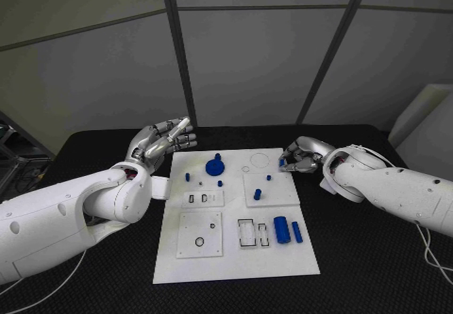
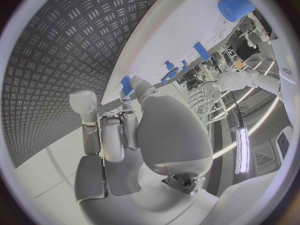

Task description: Assemble the parts on the task board

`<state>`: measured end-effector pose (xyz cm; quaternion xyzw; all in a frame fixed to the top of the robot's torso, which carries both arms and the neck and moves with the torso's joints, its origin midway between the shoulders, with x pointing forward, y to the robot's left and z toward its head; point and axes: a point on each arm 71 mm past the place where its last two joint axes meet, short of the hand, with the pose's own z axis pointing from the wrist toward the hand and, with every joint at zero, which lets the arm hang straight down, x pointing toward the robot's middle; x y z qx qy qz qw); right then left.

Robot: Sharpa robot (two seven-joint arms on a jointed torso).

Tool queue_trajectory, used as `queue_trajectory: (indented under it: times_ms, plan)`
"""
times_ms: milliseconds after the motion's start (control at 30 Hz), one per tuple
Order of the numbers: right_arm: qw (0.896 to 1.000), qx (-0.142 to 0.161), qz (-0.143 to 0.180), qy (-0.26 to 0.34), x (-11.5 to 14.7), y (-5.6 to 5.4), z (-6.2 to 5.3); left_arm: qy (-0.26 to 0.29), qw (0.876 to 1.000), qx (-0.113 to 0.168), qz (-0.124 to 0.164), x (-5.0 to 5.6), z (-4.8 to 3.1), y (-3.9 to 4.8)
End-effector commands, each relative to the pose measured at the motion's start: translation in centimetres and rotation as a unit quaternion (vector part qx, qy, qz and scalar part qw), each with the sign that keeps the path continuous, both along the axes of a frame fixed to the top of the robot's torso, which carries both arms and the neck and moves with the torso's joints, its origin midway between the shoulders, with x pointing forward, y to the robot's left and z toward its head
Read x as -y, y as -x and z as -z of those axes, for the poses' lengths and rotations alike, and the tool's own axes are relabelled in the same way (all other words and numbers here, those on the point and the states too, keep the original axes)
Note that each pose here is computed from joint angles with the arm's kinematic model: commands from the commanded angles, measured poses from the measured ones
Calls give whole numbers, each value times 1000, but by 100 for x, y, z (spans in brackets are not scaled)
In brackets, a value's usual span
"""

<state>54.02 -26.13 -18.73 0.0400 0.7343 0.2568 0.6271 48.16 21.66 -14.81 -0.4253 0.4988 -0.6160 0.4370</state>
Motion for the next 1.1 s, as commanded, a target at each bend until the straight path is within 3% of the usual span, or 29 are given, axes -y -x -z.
queue_trajectory:
  times_ms: [33,433,633,867,1100]
  plan:
    - [1000,2,-1,-2,-12,-1,-14,1,1000,8,7,11,-20,3]
    - [999,35,7,-22,-61,22,-82,0,1000,7,7,8,-17,1]
    - [998,45,-4,-34,-155,111,-163,0,1000,6,6,-5,-18,4]
    - [996,60,-40,-47,-525,250,-363,-2,1000,6,2,-38,-15,-8]
    - [994,60,-74,-44,-1003,343,-420,-6,1000,5,-8,-87,4,-51]
